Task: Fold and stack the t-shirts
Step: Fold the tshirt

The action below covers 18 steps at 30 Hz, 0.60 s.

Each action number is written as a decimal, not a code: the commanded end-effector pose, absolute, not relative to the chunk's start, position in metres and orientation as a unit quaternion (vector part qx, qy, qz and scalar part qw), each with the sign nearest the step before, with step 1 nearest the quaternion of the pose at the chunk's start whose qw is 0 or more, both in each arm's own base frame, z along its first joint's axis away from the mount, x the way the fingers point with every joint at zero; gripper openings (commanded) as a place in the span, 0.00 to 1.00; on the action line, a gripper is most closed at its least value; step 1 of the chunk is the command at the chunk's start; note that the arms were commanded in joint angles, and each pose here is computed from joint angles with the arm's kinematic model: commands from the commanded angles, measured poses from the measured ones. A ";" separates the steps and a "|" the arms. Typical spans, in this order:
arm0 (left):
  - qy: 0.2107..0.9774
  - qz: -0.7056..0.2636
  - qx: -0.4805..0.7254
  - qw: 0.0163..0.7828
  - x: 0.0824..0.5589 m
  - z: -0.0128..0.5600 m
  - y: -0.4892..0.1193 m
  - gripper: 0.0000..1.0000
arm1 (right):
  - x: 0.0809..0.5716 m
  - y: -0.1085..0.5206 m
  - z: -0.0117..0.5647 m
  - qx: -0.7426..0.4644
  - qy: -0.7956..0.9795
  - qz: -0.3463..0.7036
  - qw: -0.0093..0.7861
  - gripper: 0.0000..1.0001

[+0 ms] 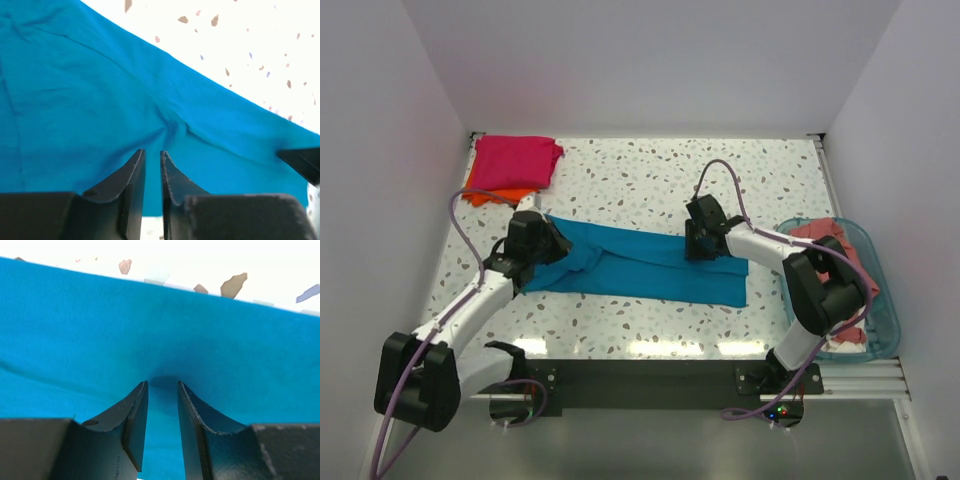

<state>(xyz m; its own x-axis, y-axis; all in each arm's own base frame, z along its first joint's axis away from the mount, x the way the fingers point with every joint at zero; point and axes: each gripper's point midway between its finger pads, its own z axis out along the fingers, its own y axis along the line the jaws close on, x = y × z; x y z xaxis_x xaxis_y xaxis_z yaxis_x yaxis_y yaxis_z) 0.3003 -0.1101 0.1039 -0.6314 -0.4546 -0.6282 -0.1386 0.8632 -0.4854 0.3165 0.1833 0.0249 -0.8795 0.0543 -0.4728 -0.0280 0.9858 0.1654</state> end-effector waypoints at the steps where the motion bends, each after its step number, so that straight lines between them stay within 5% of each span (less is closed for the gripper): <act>1: 0.877 -0.154 -0.234 0.389 0.318 0.094 -0.089 0.21 | 0.335 0.179 0.052 -0.007 0.958 0.059 0.281 0.34; 18: 0.898 -0.040 -0.286 0.333 0.386 0.017 -0.082 0.07 | 0.306 0.131 0.009 -0.017 0.973 -0.078 0.216 0.42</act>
<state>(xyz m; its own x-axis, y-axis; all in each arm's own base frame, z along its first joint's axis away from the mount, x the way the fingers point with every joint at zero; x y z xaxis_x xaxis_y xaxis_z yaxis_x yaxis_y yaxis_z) 0.3666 -0.0785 0.0168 -0.6177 -0.5725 -0.5391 -0.4988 0.8153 -0.2942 0.3205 0.1393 0.0184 -0.8873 -0.0442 -0.4591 0.0053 0.9944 -0.1060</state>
